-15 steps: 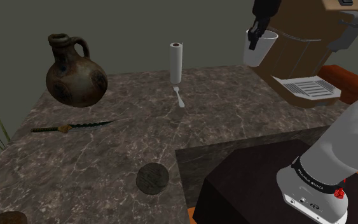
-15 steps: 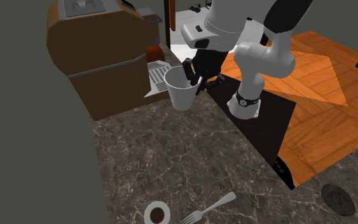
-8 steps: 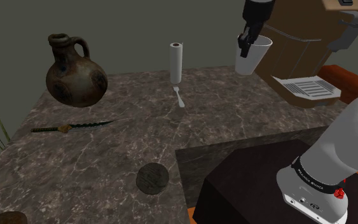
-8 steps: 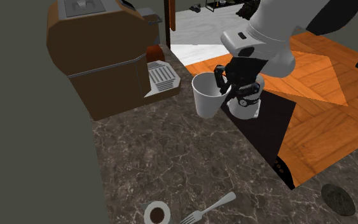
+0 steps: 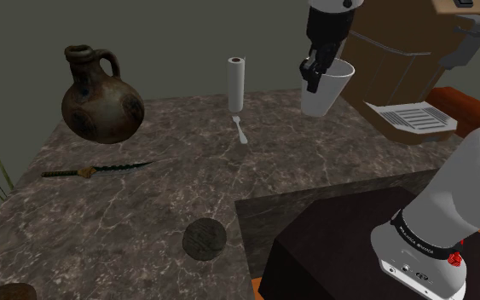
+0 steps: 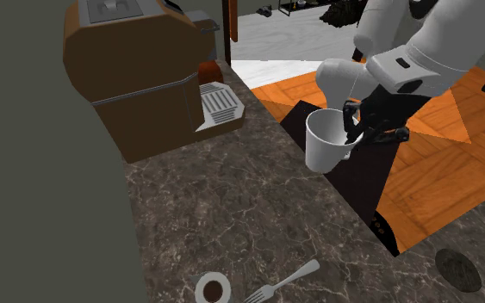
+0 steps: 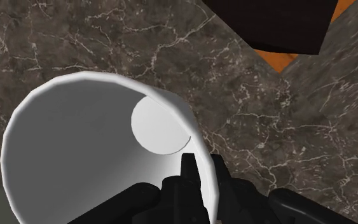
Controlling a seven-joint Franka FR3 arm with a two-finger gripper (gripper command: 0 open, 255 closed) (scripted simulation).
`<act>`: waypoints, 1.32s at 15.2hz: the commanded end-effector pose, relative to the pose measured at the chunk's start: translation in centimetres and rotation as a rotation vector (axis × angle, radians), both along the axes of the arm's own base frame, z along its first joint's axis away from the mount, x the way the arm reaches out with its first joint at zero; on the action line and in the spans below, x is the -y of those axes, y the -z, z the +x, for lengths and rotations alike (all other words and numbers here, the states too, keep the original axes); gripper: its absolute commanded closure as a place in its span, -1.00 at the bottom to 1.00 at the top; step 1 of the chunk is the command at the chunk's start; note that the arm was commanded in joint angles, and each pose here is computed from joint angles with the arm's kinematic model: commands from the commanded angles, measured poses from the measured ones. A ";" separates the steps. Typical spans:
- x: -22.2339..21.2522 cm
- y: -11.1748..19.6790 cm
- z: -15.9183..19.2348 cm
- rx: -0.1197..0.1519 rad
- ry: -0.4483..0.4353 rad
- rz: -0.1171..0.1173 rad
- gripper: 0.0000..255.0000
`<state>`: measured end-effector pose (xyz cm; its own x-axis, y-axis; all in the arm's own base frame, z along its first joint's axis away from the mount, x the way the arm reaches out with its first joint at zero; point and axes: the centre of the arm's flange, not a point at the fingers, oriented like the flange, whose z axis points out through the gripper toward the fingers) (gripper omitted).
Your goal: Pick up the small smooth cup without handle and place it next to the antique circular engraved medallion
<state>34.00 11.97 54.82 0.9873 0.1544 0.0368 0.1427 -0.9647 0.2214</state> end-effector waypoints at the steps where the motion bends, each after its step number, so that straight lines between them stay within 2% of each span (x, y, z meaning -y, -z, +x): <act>1: -3.0 -0.2 -0.4 0.000 0.001 0.001 1.00; 20: -27.4 -0.3 -6.0 0.000 0.001 0.001 1.00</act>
<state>28.20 37.91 54.94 0.9872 0.1552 0.0369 0.1433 -0.9644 0.2223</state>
